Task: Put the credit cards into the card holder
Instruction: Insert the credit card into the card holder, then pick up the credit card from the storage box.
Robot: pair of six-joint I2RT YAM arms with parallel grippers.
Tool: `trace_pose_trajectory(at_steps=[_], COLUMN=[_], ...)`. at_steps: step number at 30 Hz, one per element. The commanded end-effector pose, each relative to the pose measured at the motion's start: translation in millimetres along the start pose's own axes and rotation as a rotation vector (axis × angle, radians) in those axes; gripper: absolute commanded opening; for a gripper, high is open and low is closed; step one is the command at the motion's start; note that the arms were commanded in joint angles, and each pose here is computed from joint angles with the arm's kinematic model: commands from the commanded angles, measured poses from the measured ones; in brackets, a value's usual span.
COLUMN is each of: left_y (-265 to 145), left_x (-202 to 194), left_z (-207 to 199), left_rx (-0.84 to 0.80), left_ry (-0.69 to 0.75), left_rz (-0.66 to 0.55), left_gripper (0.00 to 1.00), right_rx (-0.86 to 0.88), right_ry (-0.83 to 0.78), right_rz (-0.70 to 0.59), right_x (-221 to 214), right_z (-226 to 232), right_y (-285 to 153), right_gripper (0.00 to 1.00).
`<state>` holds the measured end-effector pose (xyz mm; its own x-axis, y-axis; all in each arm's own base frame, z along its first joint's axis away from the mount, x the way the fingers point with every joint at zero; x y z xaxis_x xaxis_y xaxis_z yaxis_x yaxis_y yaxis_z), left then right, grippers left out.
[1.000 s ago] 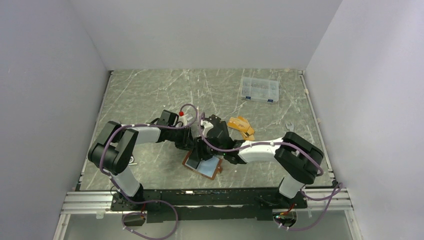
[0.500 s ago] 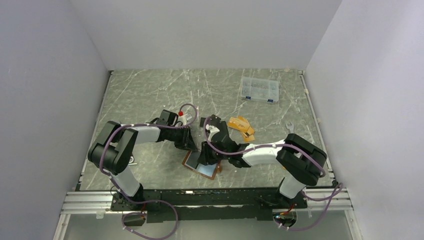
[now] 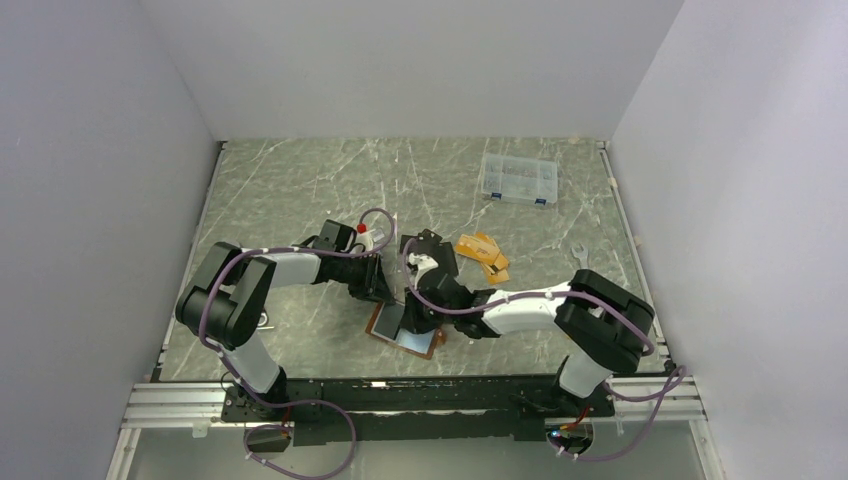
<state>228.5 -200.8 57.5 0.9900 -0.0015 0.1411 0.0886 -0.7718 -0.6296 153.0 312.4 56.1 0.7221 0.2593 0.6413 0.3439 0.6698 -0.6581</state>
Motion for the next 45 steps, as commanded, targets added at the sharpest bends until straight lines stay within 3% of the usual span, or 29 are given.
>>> trace_pose_trajectory(at_steps=[1,11,19,21,24,25,26,32,35,45], left_y=[-2,2,-14,-20,-33,-38,-43,-61,-56,30], left_x=[12,8,26,32,42,46,50,80,108,170], left_z=[-6,-7,-26,-33,-42,-46,-49,-71,-90,-134], left_rx=[-0.014,-0.018,-0.010,0.001,0.011,0.014,0.016,0.026,0.037,-0.082], left_ry=[0.037,0.037,0.120,0.150,0.194,0.204,0.218,0.314,0.380,0.573], left_rz=[-0.030,-0.017,-0.049,-0.060,-0.078,-0.080,-0.084,-0.088,-0.090,-0.046], left_gripper=[0.27,0.30,0.39,0.45,0.65,0.77,0.80,0.82,0.81,0.78], right_rx=[-0.058,-0.017,-0.053,-0.073,-0.116,-0.136,-0.158,-0.335,-0.411,-0.432], right_ry=[-0.071,-0.111,-0.057,-0.027,0.033,0.051,0.070,0.212,0.277,0.375], right_rz=[0.039,-0.017,-0.092,-0.112,-0.183,-0.207,-0.232,-0.287,-0.280,-0.258], right_x=[-4,19,46,51,64,70,76,103,111,125], right_z=[4,22,4,-8,-31,-40,-49,-123,-169,-256], right_y=[1,18,-22,-38,-64,-74,-83,-121,-126,-99], right_gripper=[0.14,0.11,0.21,0.26,0.37,0.41,0.44,0.56,0.57,0.69])
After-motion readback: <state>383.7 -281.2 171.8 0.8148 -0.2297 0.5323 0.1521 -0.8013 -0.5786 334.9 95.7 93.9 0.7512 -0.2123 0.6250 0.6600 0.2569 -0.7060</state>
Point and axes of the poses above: each gripper's point midway between its finger pads, its own y axis out along the fingers, its own z axis along the line the jaws close on, x = y × z, the point moved 5 cm from there along -y, back along the fingers, and after that the axes turned 9 degrees about -y, right-handed, at the moved point
